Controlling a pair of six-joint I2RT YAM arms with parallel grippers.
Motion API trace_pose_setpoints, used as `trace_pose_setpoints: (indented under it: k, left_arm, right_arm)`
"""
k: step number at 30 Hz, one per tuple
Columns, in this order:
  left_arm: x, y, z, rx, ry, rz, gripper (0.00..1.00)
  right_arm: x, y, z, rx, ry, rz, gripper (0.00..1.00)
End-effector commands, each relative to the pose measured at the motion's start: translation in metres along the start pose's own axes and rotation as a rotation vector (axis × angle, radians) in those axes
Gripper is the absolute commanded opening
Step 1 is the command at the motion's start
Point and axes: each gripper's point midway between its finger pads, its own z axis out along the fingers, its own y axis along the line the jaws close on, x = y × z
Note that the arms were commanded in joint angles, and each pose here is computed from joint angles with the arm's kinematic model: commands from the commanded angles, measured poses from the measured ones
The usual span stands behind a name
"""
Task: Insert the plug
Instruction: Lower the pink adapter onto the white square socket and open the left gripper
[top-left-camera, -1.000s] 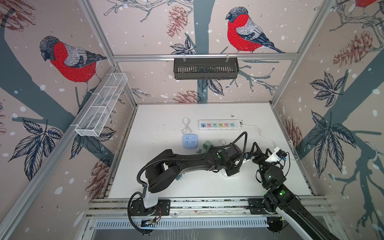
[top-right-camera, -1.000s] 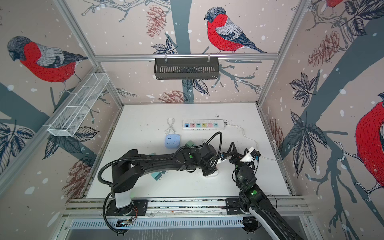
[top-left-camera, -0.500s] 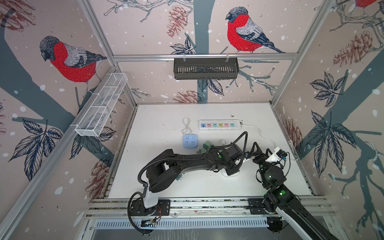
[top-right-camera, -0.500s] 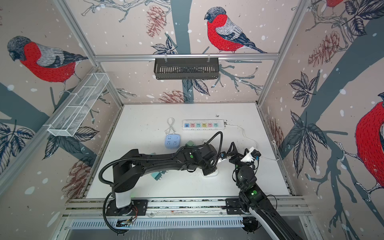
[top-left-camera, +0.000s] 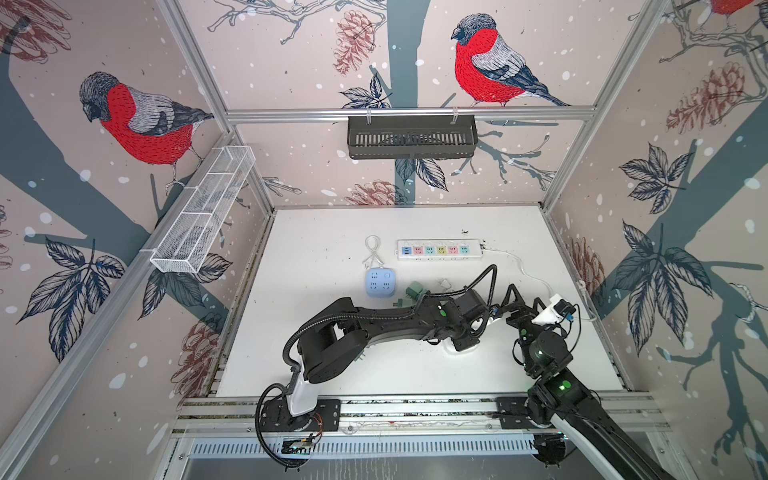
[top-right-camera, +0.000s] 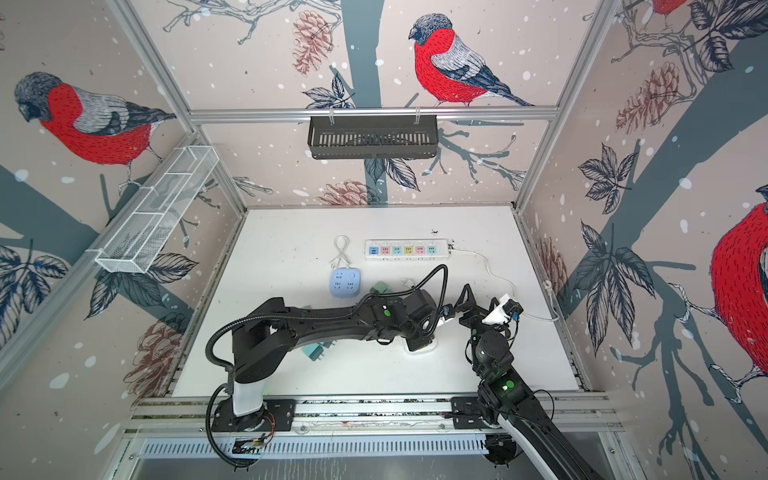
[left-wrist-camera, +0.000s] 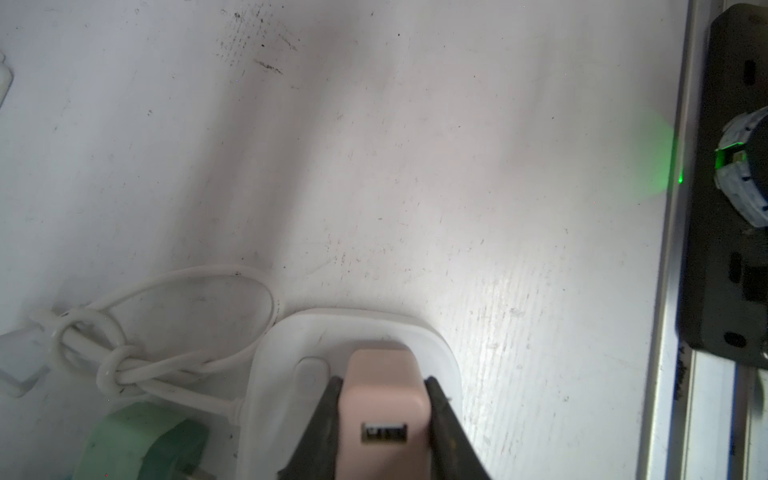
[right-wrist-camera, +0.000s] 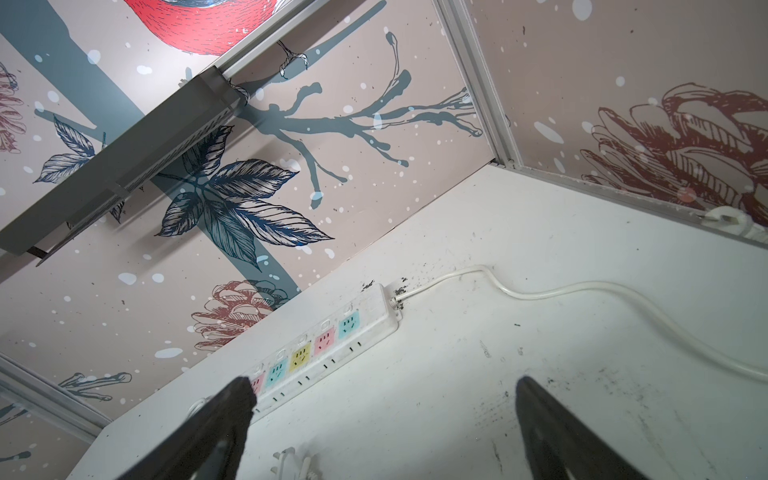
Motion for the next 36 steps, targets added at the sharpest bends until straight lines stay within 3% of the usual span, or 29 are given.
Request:
trace_pose_setpoints:
  k: [1, 14, 15, 16, 17, 23, 29, 32, 34, 36]
  left_arm:
    - [0.033, -0.001, 0.003, 0.000, 0.109, 0.022, 0.00]
    - [0.044, -0.006, 0.009, 0.024, 0.113, 0.029, 0.00]
    - [0.040, -0.004, 0.005, 0.011, 0.096, 0.023, 0.05]
    - [0.034, -0.002, 0.001, -0.005, 0.078, 0.018, 0.78]
    - [0.029, -0.001, -0.004, -0.010, 0.062, 0.013, 0.99]
    - [-0.017, 0.007, -0.057, -0.051, -0.091, 0.028, 0.99]
    - [-0.061, 0.028, -0.147, -0.170, -0.333, -0.039, 0.99]
    - [-0.049, 0.054, -0.187, -0.296, -0.458, -0.155, 0.99]
    - [-0.021, 0.081, -0.206, -0.403, -0.525, -0.312, 0.99]
    - [0.008, 0.099, -0.215, -0.415, -0.569, -0.426, 0.99]
  right_arm:
    - [0.021, -0.009, 0.000, 0.001, 0.042, -0.014, 0.98]
    - [0.021, -0.010, 0.000, 0.003, 0.041, -0.011, 0.98]
    - [0.022, -0.010, 0.000, 0.003, 0.042, -0.011, 0.98]
    - [0.022, -0.010, 0.000, 0.003, 0.043, -0.011, 0.98]
    - [0.022, -0.010, 0.000, 0.003, 0.043, -0.011, 0.98]
    - [0.022, -0.009, 0.000, 0.001, 0.051, -0.014, 0.98]
    - [0.023, 0.002, -0.001, -0.047, 0.086, -0.017, 0.99]
    - [0.022, 0.014, -0.001, -0.097, 0.107, -0.019, 0.99]
    - [0.020, 0.024, -0.002, -0.124, 0.150, -0.025, 0.99]
    - [0.017, 0.038, -0.004, -0.154, 0.205, -0.032, 0.99]
